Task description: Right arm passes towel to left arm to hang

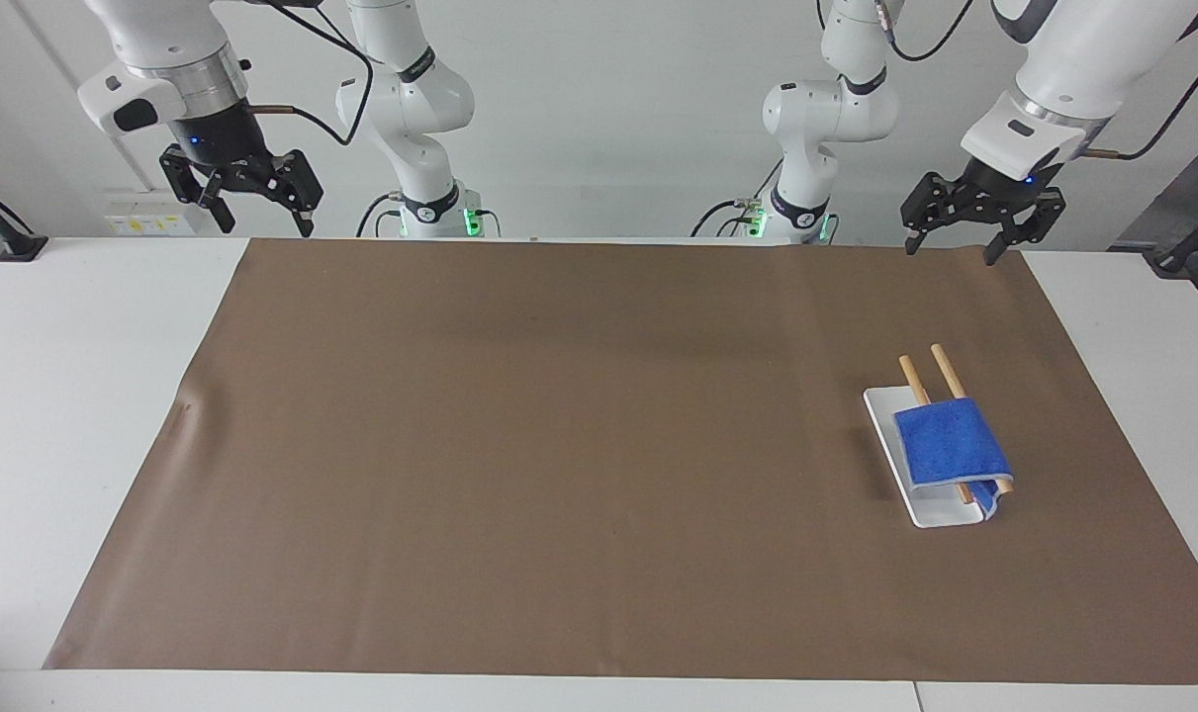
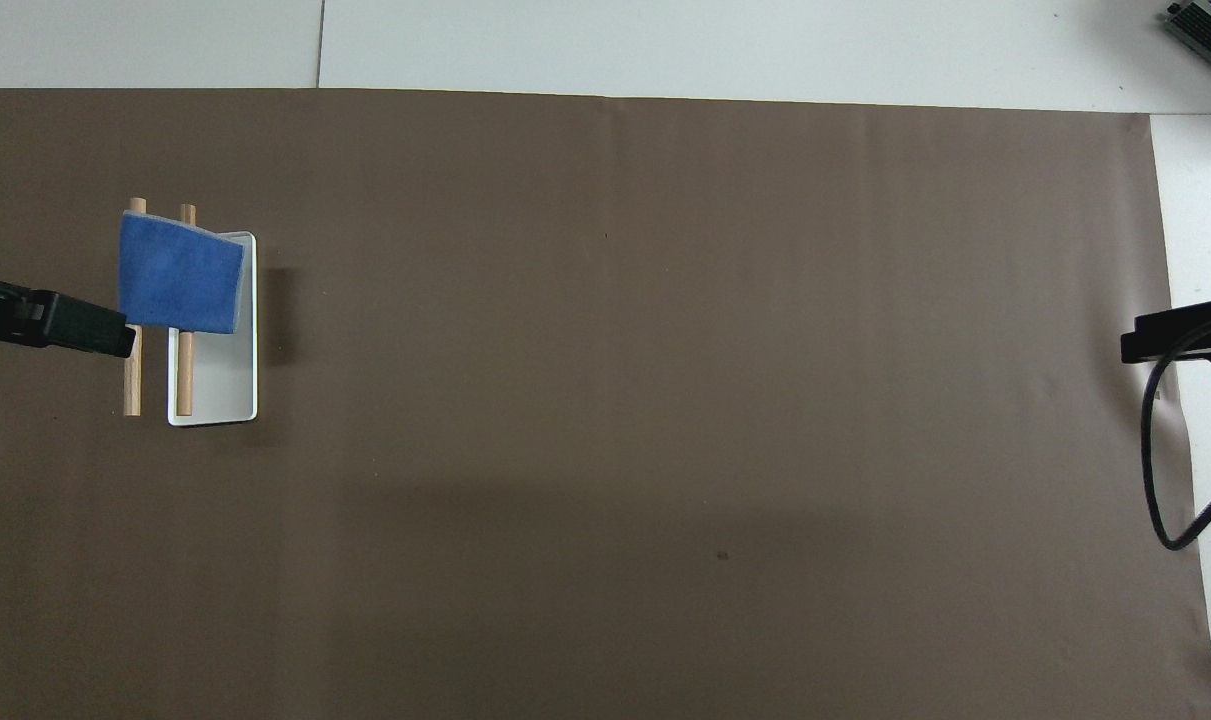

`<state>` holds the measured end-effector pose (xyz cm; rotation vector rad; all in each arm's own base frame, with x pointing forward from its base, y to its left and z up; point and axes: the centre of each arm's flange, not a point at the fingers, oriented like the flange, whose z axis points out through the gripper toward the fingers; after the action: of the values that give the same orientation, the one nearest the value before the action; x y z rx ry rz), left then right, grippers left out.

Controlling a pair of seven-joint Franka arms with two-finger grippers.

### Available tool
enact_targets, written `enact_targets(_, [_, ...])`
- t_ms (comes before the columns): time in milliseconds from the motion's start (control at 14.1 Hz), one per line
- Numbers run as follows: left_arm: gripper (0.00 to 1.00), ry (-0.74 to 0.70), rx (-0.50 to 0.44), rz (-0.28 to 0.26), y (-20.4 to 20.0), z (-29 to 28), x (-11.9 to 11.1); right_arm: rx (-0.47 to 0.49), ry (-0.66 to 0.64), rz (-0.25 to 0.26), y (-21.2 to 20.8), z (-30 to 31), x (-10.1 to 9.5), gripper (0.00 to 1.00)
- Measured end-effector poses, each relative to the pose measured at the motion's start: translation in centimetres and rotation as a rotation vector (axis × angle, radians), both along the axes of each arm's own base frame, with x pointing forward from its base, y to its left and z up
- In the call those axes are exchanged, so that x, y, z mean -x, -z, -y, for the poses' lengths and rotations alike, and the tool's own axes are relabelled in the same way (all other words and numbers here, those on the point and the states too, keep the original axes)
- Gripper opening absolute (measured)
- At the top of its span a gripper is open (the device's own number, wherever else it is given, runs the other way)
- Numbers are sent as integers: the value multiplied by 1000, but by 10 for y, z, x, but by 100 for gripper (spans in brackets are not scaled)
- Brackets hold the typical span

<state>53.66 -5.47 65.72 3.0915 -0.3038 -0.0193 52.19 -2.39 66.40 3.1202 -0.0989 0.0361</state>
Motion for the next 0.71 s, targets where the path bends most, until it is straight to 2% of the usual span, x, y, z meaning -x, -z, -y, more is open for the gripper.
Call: enact_targets(711, [100, 11, 1, -1, 0, 6, 1, -3, -1, -16, 6, 0, 6, 100])
